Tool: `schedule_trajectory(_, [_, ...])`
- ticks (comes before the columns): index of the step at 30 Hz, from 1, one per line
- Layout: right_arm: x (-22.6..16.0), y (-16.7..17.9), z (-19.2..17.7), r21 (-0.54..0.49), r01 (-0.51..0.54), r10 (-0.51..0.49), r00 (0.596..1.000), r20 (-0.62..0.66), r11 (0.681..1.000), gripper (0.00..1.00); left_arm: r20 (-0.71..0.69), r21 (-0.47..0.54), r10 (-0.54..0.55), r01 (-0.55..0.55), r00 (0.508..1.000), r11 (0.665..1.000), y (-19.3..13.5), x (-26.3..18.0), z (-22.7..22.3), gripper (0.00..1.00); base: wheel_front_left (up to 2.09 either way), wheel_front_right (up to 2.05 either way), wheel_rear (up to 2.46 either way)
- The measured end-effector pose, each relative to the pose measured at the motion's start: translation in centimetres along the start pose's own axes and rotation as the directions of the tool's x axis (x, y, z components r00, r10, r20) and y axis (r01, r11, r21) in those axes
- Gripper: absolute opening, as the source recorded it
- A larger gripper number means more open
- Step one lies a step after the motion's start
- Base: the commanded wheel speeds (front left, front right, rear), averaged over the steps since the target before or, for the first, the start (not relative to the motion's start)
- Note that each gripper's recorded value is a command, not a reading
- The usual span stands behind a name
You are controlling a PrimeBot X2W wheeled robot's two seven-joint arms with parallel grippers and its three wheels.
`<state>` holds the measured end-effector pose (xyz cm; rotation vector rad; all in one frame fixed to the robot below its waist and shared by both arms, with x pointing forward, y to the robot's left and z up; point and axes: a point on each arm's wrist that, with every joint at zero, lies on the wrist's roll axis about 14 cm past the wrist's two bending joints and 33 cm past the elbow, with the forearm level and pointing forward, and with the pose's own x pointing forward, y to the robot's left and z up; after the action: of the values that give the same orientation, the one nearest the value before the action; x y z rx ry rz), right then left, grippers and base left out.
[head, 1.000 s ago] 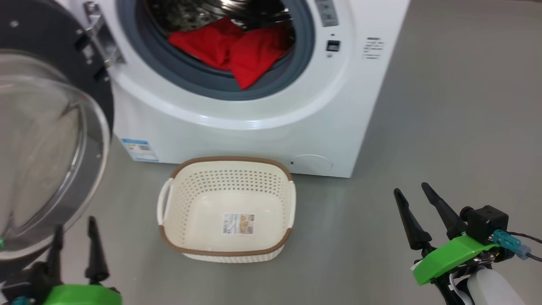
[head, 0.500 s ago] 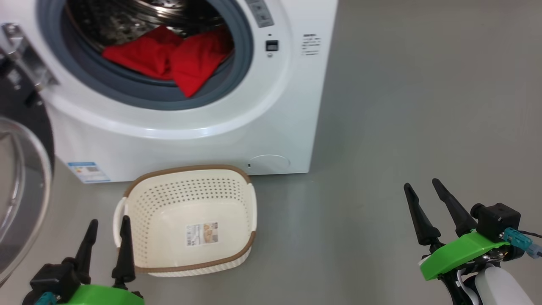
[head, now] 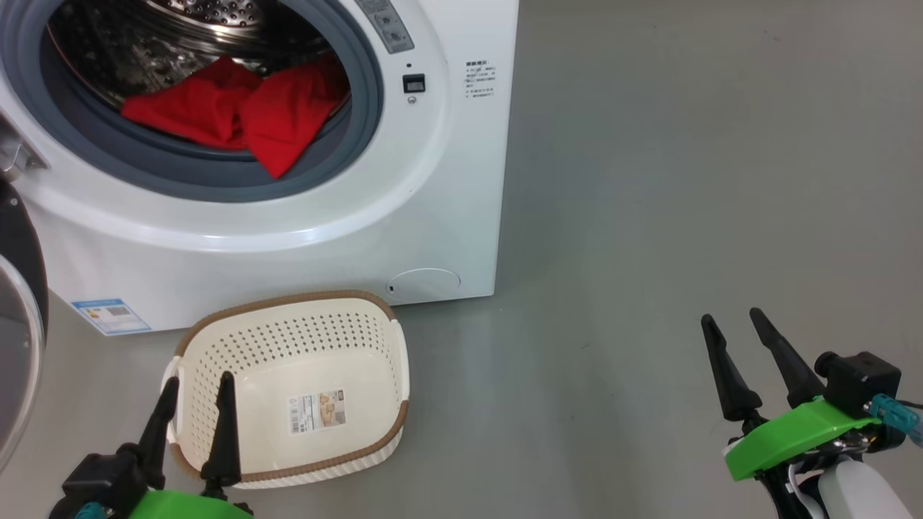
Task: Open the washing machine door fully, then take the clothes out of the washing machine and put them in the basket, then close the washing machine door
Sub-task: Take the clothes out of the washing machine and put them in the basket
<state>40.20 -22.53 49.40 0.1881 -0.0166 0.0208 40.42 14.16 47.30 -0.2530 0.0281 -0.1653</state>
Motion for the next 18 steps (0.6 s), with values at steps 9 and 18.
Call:
schedule_trajectory(9, [-0.17, 0.34, -0.03, 0.01, -0.002, 0.002, 1.0, 0.002, 1.0, 1.0, 0.028, 0.012, 0.007, -0.007, 1.0, 1.0, 0.29, -0.33, 0.92, 1.0, 0.0, 0.0, 0.0])
schedule_trajectory(18, [-0.03, 0.6, -0.04, 0.01, -0.01, 0.01, 1.0, 0.002, 1.0, 1.0, 0.019, 0.009, 0.013, -0.014, 1.0, 1.0, 0.3, -0.9, 0.58, 1.0, 0.0, 0.0, 0.0])
